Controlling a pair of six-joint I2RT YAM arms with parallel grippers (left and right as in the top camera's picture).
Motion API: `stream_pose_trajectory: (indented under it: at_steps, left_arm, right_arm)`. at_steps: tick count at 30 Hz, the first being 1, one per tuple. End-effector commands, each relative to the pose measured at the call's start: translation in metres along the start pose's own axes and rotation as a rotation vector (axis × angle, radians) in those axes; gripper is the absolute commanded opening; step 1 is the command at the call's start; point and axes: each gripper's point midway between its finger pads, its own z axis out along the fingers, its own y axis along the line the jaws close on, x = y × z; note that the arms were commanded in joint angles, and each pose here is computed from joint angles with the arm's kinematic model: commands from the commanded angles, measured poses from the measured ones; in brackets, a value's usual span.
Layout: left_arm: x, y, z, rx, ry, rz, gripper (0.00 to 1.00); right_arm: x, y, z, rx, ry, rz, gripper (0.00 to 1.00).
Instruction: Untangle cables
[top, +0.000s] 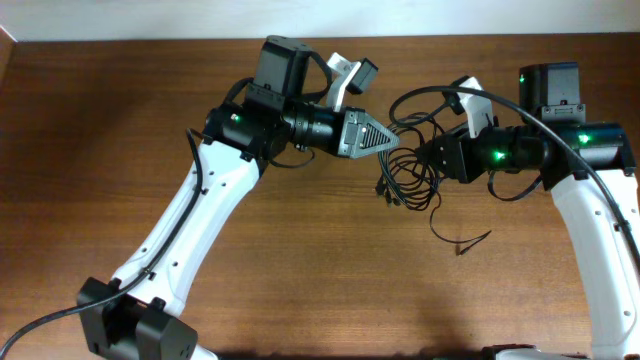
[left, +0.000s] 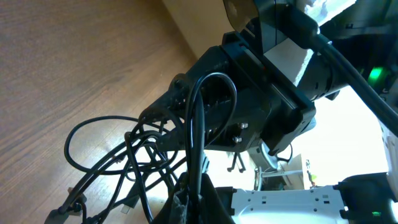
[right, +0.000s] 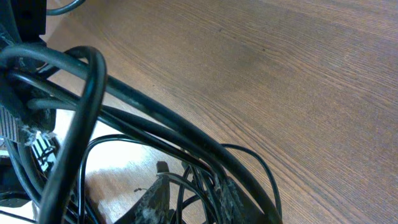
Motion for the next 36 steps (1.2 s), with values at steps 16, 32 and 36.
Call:
stream_pose_trajectory:
  at_steps: [16,32,36]
  left_arm:
    - [0.002,-0.008,0.003,0.035,0.018,-0.009,0.00]
    - [-0.005,-0.006,0.003,0.019,-0.010,0.027,0.00]
    - [-0.003,-0.012,0.003,0.055,0.003,0.027,0.00]
  right_arm:
    - [-0.010,0.014,0.000,-0.079,-0.047,-0.013,0.28]
    - [0.001,0.003,0.001,-0.013,0.001,0.024,0.29]
    - [0.005,0.001,0.002,0.001,0.021,0.036,0.29]
